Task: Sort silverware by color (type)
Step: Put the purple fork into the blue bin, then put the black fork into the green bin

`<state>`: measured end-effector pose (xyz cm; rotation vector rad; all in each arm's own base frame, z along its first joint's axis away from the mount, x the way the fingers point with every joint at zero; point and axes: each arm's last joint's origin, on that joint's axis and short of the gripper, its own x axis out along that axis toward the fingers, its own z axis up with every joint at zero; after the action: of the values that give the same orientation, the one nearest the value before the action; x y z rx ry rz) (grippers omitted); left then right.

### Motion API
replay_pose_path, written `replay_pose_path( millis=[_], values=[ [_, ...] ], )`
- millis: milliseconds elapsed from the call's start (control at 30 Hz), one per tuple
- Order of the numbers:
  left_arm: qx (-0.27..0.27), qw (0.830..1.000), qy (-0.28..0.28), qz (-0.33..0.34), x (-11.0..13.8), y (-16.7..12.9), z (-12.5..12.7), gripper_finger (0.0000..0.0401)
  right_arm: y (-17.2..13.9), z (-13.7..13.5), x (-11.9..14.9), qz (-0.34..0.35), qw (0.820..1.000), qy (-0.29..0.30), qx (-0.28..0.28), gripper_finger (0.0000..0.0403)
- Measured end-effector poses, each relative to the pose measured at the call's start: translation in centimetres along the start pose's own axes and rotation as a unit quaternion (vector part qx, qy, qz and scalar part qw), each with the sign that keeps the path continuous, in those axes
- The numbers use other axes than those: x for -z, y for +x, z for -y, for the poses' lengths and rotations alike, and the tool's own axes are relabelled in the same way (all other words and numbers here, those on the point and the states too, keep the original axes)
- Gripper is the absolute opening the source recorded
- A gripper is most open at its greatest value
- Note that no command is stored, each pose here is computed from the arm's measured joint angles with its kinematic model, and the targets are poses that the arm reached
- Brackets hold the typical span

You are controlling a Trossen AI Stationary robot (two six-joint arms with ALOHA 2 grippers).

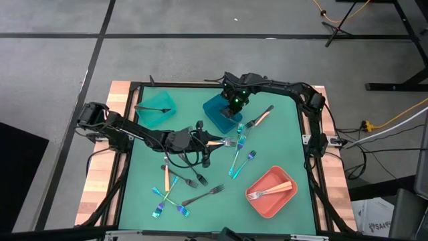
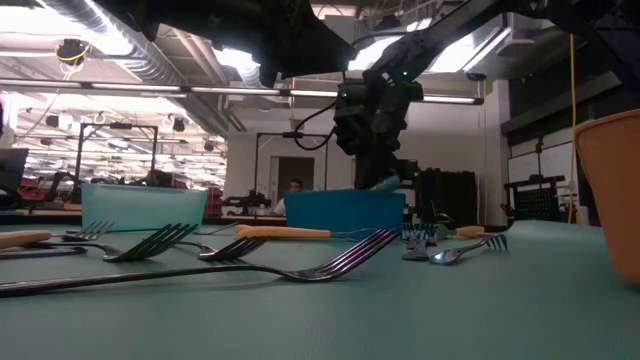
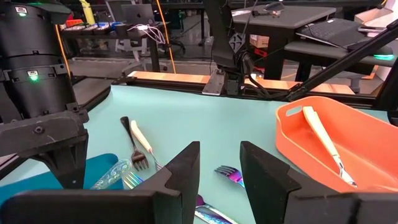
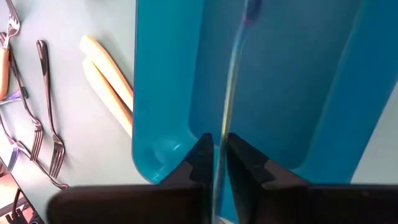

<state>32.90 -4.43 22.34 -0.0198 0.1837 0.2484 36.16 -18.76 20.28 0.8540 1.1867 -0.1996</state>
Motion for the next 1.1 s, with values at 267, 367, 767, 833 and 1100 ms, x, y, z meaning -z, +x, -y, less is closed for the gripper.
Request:
replay_pose_path(
  millis=[267,367,767,833,1100],
  values=[
    [0.0,1.0,0.0,0.0,0.0,0.0,0.0,0.0109,0.0,0.0,0.0,0.0,1.0,0.0,0.0,0.0084],
    [0.0,1.0,0.0,0.0,0.0,0.0,0.0,0.0109,0.0,0.0,0.0,0.0,1.0,0.0,0.0,0.0084],
    [0.0,1.0,0.0,0.0,0.0,0.0,0.0,0.0109,0.0,0.0,0.0,-0.003,1.0,0.002,-0.006,0.0085],
    [0.0,1.0,0.0,0.0,0.0,0.0,0.0,0.0109,-0.2,-0.1,0.2,-0.011,1.0,0.004,-0.013,0.0085],
    [0.0,1.0,0.0,0.001,0.0,0.0,0.0,0.0109,-3.9,-1.4,2.0,-0.013,0.999,-0.051,0.004,0.0085]
  ],
)
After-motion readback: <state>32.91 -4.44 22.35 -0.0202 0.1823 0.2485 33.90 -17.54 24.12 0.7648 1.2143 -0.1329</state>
